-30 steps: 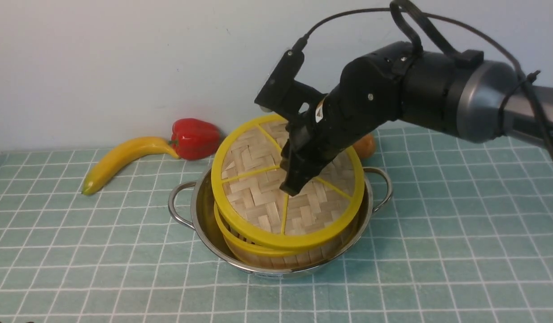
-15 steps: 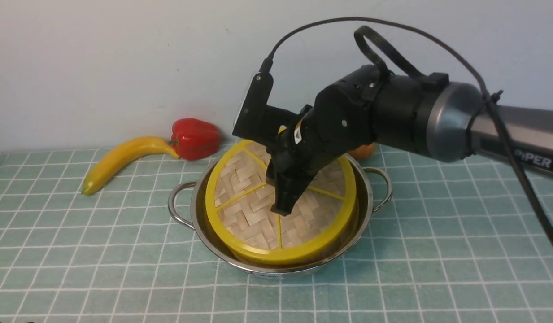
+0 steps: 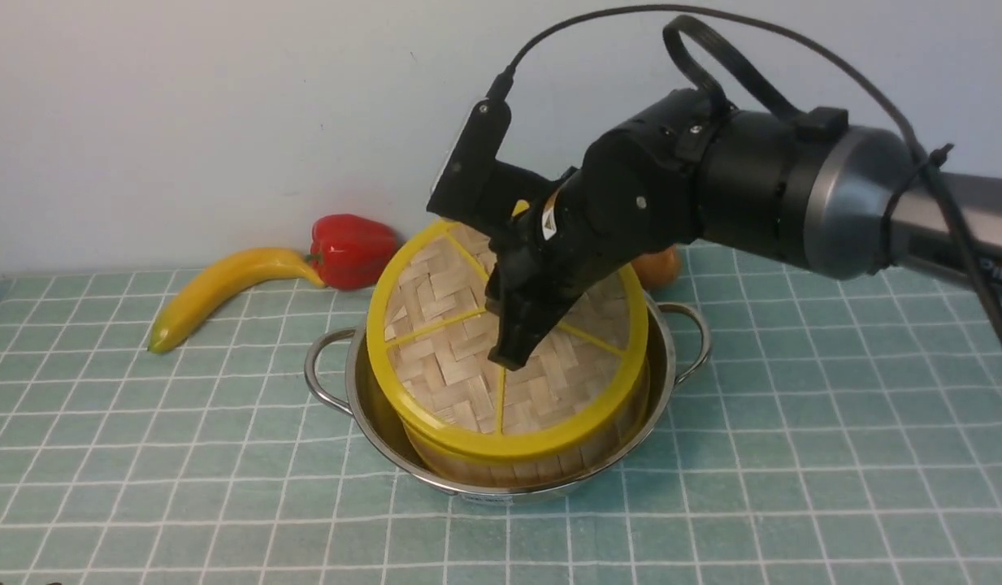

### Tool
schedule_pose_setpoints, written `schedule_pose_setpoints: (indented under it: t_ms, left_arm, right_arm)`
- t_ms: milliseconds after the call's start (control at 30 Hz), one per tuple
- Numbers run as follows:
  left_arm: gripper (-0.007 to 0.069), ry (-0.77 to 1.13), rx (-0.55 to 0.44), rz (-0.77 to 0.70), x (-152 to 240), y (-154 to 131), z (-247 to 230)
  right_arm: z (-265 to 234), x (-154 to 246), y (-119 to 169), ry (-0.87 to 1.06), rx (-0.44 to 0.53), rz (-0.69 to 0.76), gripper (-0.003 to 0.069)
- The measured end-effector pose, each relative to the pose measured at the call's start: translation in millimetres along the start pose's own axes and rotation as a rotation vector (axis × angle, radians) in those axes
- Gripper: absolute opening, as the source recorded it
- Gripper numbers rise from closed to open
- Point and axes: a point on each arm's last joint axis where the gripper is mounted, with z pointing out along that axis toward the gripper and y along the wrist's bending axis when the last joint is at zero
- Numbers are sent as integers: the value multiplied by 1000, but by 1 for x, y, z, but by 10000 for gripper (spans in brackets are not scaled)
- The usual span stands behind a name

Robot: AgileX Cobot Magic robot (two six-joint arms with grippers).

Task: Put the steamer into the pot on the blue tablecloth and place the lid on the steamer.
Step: 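Place the bamboo steamer lid onto the steamer basket in the pot with the right gripper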

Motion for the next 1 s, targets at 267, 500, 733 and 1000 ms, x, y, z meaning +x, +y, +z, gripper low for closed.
schedule_pose_setpoints:
  t_ms: [267,500,733,1000]
  left_arm:
    - [243,0,0,0,0,0,0]
    - [243,0,0,0,0,0,0]
    - [243,0,0,0,0,0,0]
    - [243,0,0,0,0,0,0]
  right_arm:
    - [-5,2,-1,29,1,27,146]
    - [-5,0,-4,9,32,1,146]
    - [-5,-1,-4,-5,38,1,146]
    - [-5,-2,-5,-19,43,1,146]
